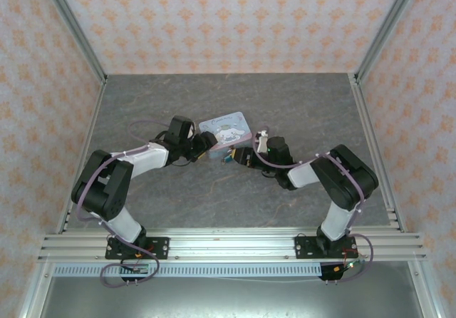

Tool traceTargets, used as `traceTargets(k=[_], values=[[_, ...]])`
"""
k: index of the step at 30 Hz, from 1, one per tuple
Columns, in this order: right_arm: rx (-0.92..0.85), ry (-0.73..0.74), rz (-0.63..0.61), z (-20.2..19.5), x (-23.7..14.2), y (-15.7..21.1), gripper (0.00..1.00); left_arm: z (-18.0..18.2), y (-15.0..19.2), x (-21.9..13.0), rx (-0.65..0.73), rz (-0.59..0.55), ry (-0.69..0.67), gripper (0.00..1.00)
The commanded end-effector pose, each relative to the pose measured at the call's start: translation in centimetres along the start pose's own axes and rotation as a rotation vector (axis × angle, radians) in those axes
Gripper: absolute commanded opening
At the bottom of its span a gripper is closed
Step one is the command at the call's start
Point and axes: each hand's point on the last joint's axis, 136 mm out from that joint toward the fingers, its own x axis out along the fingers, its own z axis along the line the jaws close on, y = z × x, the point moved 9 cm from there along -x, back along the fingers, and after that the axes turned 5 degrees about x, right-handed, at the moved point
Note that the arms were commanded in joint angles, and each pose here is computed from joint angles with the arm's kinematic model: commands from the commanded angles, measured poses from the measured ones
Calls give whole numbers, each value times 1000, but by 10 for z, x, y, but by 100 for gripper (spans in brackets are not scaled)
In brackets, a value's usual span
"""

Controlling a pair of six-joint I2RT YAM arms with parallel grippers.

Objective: Unlock the padlock with the key

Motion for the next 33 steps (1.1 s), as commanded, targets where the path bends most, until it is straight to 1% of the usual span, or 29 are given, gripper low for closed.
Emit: traceTargets(k=[1,7,18,29,33], values=[[-39,-64,-50,13,8,-10,53,28,24,5,-39,77,-144,66],[-23,-68,-55,10,19,-11,53,26,23,2,-35,66,-136,66],[6,-104,-44,3,34,-9,49,24,22,3,-38,65,-130,66],[10,-114,-36,5,35,-10,31,23,21,5,-40,64,-124,66],[12,-111,-39,5,34,-10,26,25,22,6,-41,67,-129,66]])
